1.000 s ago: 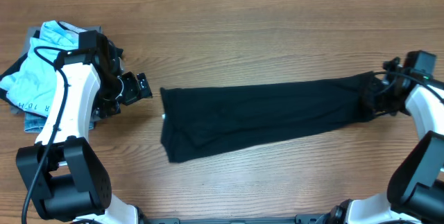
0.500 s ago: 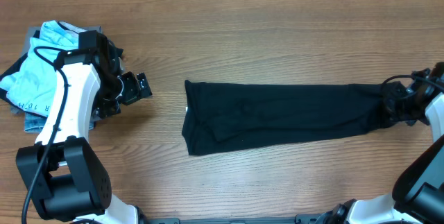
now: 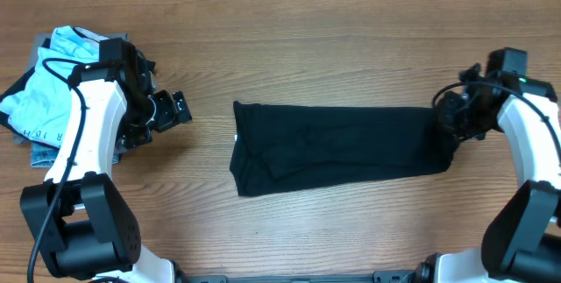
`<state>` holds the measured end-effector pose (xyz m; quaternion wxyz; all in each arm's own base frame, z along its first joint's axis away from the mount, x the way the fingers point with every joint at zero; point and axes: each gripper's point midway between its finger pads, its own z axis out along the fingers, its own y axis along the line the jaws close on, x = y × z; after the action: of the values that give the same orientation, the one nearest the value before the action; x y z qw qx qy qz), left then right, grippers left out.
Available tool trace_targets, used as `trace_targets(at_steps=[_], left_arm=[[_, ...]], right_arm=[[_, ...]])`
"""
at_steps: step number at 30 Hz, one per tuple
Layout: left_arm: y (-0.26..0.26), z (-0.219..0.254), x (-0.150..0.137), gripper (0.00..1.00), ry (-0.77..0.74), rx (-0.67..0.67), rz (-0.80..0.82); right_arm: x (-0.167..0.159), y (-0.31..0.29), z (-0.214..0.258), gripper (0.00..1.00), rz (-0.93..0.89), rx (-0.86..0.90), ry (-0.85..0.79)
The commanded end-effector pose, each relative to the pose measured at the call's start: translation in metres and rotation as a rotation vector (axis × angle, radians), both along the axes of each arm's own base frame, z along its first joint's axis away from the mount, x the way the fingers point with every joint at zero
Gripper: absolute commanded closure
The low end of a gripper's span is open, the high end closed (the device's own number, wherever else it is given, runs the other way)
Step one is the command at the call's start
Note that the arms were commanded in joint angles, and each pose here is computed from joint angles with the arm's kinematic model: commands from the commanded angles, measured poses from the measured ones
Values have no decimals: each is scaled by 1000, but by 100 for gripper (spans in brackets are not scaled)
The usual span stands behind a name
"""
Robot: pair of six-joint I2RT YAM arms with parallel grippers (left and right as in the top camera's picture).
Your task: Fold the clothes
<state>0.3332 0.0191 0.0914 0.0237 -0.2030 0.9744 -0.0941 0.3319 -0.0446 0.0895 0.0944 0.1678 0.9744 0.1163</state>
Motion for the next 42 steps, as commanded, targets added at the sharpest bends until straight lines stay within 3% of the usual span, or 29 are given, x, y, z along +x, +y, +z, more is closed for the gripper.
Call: trace_targets(at_steps=[1,14,28,30,32,42], left_arm=[[3,-4,-1,0,10,7,19],[3,-3,2,0,0,8,19],[3,-4,-1,0,10,7,19],[3,-4,-1,0,9,7,19],[3,-4,0,0,9,7,19],[3,-3,1,0,5,8,18]], right_arm=[[6,34,25,96,95,31,-61],[-7,137,24,96,376,43,-48],[-23,196,-1,96,572,-2,-83],[-25,198,-8,81,579,-2,-77],[-28,201,-10,0,585,16,-72],[-7,192,46,0,565,62,-186]])
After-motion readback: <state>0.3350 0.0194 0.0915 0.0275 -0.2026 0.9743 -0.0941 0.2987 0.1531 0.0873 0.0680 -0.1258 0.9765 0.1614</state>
